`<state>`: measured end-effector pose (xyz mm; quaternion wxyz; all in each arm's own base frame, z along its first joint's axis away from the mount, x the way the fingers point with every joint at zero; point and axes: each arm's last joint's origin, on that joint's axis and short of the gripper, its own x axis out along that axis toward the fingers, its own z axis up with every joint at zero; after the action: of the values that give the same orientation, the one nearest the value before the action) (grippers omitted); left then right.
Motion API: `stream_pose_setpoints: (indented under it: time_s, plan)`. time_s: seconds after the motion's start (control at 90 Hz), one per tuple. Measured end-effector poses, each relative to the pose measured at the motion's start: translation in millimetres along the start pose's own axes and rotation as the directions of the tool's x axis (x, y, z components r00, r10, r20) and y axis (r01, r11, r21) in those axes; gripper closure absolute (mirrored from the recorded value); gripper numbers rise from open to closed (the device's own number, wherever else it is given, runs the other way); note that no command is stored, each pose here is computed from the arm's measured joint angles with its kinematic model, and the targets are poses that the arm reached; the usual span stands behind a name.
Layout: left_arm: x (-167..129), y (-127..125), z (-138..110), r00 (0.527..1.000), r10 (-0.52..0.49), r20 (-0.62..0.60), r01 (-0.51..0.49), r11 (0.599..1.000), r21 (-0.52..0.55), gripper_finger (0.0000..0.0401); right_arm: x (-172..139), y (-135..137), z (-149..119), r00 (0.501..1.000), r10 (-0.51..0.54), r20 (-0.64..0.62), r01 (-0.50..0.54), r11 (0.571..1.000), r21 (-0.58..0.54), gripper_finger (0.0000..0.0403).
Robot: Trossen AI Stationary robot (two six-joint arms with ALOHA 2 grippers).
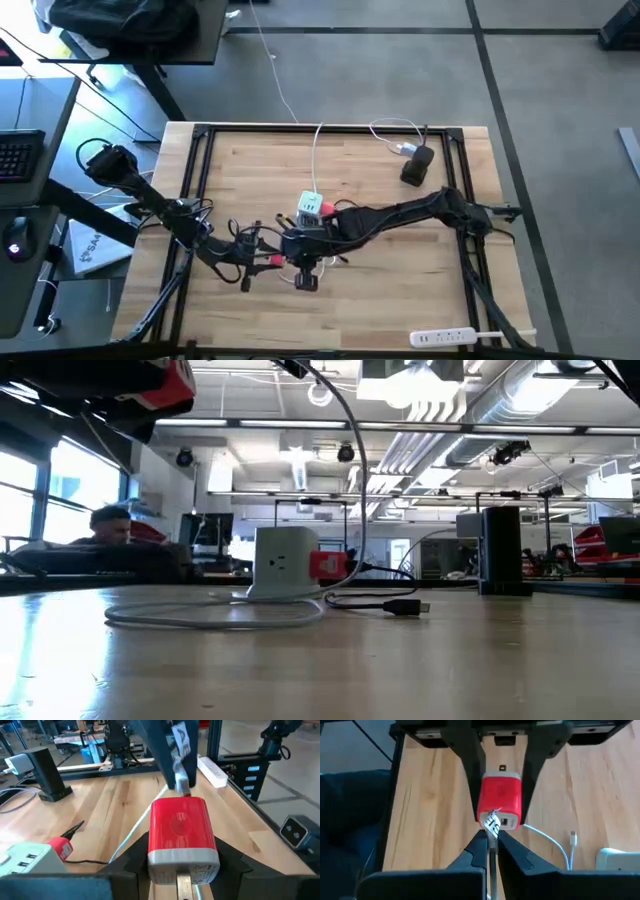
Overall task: Insert USB
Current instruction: Insert the white charger cable into the pink charger adapter
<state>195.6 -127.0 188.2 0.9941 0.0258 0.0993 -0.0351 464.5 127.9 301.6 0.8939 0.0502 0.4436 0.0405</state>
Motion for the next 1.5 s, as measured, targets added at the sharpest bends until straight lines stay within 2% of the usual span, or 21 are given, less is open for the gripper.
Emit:
stream_pose_setpoints:
  time_s: [0.522, 1.5]
  plan:
    - [0.0, -0.3, 1.4, 1.000, -0.013, 0.015, 0.013, 1.000, -0.029, 0.0283, 2.8, -2.9, -1.6, 0.998, -0.056, -0.007, 0.056, 0.998, -0.022, 0.0403]
    - [-0.1, 0.0, 2.8, 1.000, -0.002, 0.028, 0.003, 0.999, -0.054, 0.0281, -1.1, -3.1, 0.6, 0.998, -0.060, 0.012, 0.061, 0.997, -0.051, 0.0403]
